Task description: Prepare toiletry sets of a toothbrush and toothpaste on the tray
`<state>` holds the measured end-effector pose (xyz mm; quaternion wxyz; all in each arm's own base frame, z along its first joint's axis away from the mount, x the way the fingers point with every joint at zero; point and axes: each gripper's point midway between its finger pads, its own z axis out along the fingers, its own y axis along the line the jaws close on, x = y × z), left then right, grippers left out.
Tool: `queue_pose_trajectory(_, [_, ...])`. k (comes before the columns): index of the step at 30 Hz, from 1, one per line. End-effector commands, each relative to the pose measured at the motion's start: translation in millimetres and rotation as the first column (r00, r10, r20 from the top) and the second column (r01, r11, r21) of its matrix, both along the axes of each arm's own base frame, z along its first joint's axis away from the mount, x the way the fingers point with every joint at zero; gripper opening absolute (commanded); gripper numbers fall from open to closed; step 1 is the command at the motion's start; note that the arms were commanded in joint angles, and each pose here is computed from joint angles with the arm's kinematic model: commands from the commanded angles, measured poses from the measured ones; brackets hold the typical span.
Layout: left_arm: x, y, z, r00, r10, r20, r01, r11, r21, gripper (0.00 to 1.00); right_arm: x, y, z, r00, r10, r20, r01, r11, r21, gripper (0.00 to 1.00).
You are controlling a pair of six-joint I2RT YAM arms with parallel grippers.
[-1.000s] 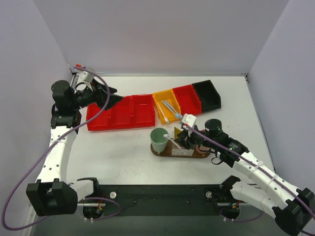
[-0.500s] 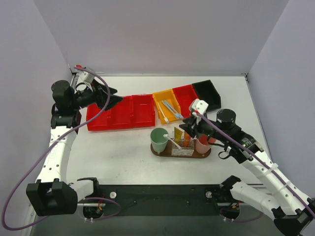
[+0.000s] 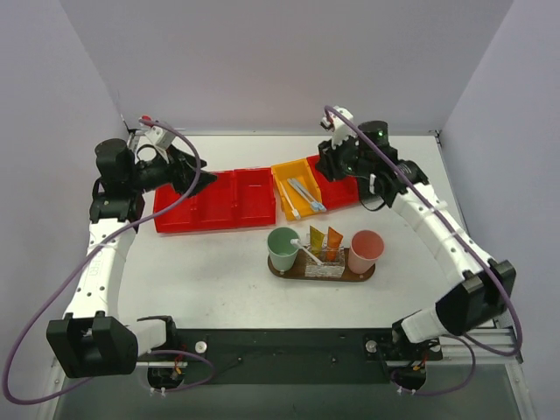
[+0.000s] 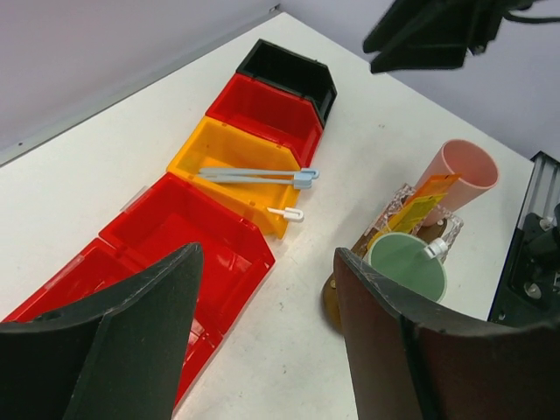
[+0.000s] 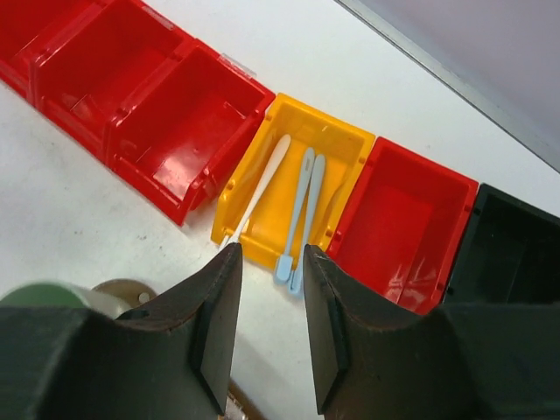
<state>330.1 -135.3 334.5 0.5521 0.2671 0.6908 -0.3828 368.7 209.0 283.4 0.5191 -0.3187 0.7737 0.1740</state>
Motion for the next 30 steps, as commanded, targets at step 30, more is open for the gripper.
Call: queue_pose_trajectory(30, [19.3,24.7,-88.0,0.998,0.031,-0.048,-0.017,0.965,0.263,0.72,70.5,40.8,-169.1,0.897,-0.004,-0.441,-0.135,0.950,-0.283,0.27])
